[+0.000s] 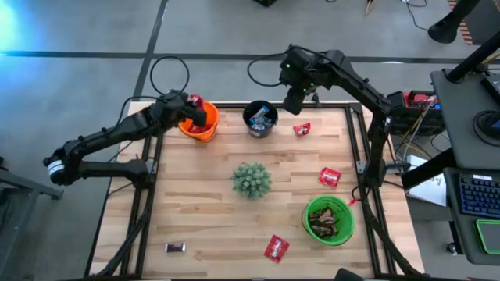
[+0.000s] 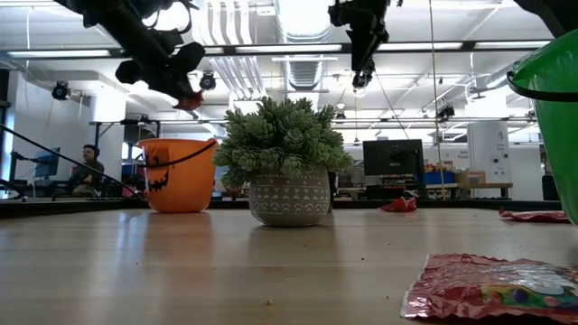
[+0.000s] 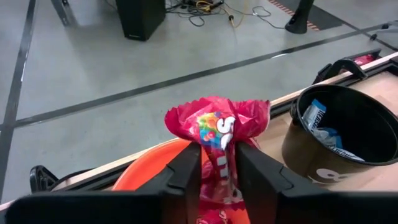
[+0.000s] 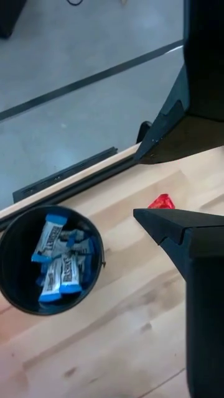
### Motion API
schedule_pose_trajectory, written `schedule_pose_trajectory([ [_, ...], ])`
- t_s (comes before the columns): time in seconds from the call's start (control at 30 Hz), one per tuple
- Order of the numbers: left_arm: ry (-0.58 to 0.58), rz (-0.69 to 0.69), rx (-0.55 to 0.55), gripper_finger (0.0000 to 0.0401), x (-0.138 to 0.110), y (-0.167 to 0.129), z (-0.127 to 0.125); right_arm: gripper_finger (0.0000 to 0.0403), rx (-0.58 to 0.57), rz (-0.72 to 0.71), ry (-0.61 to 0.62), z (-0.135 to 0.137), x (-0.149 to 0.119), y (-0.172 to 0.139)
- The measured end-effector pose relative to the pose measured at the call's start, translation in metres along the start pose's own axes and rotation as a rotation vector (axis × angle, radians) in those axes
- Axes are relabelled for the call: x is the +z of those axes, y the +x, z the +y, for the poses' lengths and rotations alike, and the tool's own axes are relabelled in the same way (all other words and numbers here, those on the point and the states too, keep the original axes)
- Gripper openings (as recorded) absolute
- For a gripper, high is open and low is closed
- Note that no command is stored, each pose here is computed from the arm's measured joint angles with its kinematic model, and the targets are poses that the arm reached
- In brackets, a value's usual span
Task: Organize candy in baskets
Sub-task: Put the red candy into the orange bucket
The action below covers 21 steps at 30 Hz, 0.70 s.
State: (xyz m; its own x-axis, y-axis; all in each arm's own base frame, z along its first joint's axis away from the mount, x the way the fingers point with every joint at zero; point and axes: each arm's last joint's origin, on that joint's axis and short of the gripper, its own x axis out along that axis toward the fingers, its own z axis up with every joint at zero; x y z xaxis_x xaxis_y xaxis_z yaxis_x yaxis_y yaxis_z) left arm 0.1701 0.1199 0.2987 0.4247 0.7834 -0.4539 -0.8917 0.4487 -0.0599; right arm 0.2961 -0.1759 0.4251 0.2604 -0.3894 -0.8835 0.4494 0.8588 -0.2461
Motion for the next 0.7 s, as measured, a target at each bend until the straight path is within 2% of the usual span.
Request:
schedule_pose_trajectory([
  [0.23, -0.001, -0.002, 0.000, 0.0108, 0.000, 0.000, 0.000, 0.0118, -0.011, 0.008, 0.010, -0.011, -0.002, 0.002],
  [0.57, -0.019, -0.015, -0.006, 0.0111, 0.002, 0.000, 0.000, 0.0118, -0.024, 0.020, 0.027, -0.027, -0.005, 0.005],
  [0.7, -0.041, -0.043, -0.085, 0.0111, 0.006, -0.001, -0.004, 0.0118, -0.020, 0.023, 0.057, -0.034, -0.007, 0.007],
])
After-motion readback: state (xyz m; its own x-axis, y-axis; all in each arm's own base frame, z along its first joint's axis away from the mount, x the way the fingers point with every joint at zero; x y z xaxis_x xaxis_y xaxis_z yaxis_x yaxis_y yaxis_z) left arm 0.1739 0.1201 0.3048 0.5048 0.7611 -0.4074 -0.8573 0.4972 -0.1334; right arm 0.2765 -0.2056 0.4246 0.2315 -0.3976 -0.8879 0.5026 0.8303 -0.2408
